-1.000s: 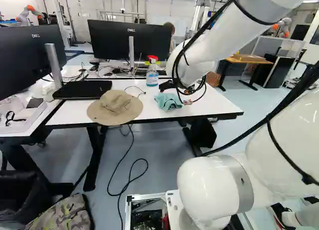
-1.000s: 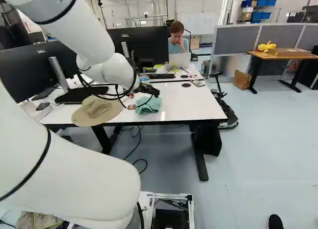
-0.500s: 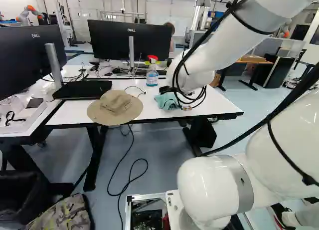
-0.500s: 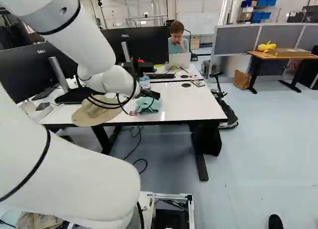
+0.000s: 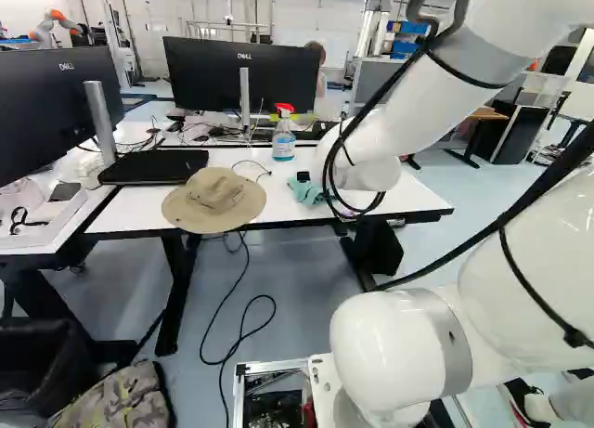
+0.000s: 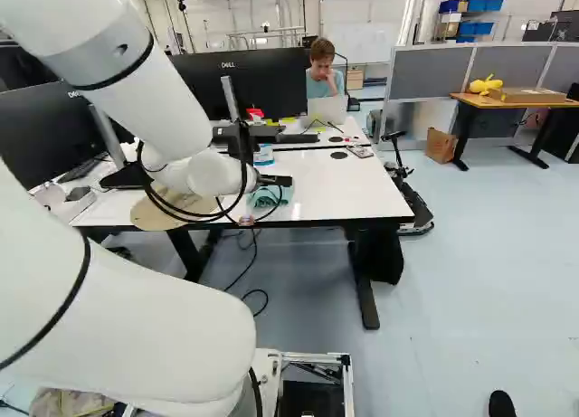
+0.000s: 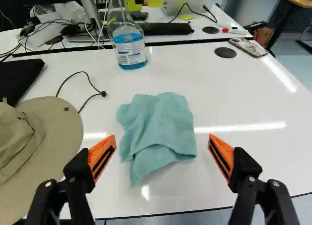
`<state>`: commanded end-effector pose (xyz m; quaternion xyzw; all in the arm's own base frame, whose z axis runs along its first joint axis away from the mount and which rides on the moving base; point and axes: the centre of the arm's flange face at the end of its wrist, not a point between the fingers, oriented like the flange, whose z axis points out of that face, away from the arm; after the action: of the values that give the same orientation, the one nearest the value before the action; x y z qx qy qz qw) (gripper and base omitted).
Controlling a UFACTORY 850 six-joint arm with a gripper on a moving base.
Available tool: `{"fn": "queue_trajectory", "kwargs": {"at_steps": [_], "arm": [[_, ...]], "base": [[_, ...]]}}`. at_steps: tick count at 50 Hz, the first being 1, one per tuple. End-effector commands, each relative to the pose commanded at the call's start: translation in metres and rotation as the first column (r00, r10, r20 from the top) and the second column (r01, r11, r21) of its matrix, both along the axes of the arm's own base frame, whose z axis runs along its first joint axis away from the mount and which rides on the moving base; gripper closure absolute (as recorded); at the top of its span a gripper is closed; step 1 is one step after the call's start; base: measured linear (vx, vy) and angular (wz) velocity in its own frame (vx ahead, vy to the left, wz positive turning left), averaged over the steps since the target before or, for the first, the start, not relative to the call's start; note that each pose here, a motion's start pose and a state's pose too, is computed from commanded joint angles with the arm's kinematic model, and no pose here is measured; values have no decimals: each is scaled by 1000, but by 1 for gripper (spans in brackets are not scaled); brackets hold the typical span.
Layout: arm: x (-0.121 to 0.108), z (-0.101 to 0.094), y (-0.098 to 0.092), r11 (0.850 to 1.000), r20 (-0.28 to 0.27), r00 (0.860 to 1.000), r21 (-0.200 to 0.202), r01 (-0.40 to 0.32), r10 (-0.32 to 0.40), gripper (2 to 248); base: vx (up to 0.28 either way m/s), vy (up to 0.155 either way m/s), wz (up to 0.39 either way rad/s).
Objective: Clean the table with the green towel
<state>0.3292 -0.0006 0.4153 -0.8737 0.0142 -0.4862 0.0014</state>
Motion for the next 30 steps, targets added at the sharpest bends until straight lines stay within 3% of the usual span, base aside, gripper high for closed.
{"fn": "queue_trajectory", "kwargs": {"at_steps": [30], "arm": [[-31,-30,0,1000,127,992,-13,-10,12,3]], "base": [[0,0,0]]}}
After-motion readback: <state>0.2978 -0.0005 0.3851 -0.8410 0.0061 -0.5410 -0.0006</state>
